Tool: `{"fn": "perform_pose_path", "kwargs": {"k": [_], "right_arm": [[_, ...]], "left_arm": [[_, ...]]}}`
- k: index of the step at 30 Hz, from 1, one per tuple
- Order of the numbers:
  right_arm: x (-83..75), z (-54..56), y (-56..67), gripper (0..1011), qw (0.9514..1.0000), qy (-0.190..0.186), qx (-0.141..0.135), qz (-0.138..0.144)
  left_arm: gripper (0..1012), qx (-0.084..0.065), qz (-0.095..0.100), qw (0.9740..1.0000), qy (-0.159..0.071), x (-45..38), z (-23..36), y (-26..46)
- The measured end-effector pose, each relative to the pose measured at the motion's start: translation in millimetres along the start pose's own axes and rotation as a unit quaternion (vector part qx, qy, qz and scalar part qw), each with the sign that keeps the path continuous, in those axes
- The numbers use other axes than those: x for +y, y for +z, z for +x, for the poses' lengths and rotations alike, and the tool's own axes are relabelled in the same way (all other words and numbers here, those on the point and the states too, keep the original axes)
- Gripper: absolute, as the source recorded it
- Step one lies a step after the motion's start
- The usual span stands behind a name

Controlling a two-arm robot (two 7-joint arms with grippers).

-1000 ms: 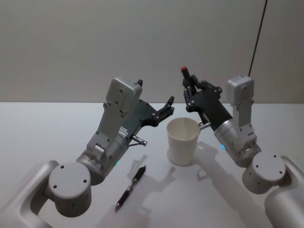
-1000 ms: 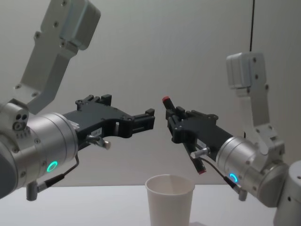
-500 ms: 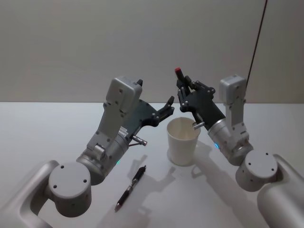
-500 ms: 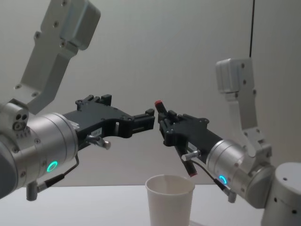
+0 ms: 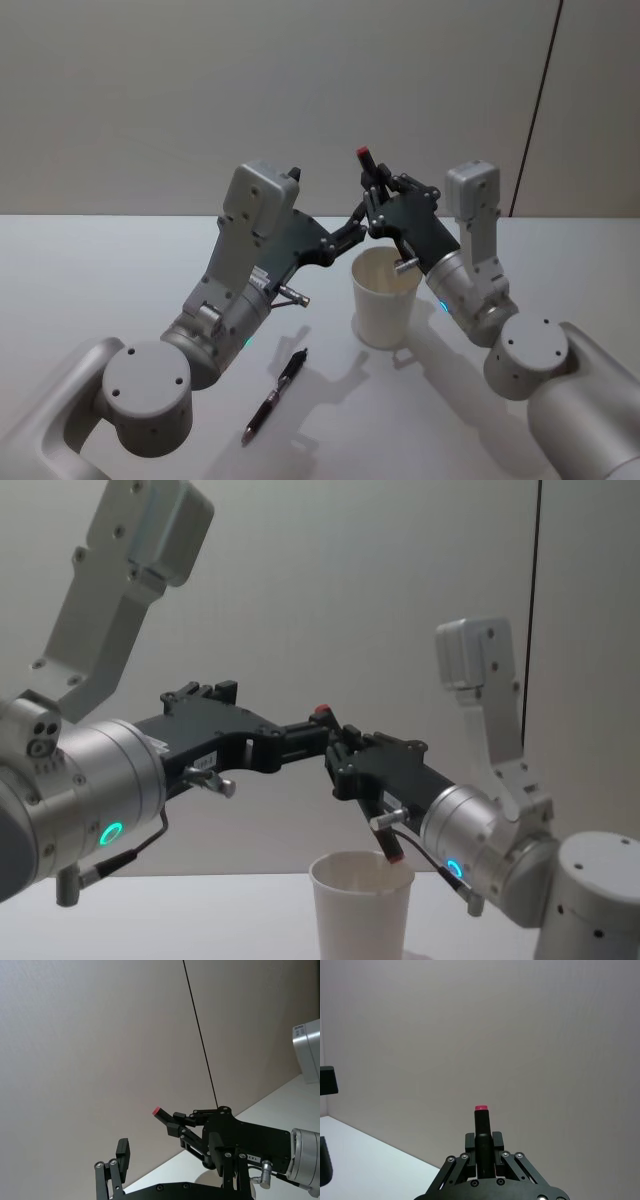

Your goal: Place the pen into the pen holder.

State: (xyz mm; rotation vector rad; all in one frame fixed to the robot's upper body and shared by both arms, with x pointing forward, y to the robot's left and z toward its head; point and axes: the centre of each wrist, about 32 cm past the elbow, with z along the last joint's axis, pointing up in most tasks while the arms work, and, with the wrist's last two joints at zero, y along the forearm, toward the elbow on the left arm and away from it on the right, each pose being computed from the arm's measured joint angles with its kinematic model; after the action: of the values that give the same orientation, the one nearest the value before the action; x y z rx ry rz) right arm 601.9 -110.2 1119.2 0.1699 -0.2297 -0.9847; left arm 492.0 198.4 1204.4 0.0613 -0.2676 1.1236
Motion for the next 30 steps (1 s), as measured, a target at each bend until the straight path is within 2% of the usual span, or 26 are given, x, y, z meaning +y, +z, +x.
{"fn": "perform_pose_path", "kwargs": {"k": [19,23,25,28,30], "right_arm": [[6.5,-2.6,-7.7,190,0.9999,0.003,-0.007,-0.014],[6.7,-2.5,-8.4,263,0.9998,0.004,-0.008,-0.015],[6.8,-2.5,-8.5,360,0.9998,0.005,-0.008,-0.016],[6.7,-2.5,-8.7,416,0.9998,0.006,-0.008,-0.016],[6.7,-2.4,-8.6,501,0.9998,0.007,-0.008,-0.016]], "left_arm": [[1004,0.0,0.0,1.0,0.0,0.0,0.0,0.0],[1004,0.0,0.0,1.0,0.0,0.0,0.0,0.0],[1004,0.0,0.0,1.0,0.0,0.0,0.0,0.0],[1004,0.0,0.0,1.0,0.0,0.0,0.0,0.0],[1004,0.0,0.0,1.0,0.0,0.0,0.0,0.0]]}}
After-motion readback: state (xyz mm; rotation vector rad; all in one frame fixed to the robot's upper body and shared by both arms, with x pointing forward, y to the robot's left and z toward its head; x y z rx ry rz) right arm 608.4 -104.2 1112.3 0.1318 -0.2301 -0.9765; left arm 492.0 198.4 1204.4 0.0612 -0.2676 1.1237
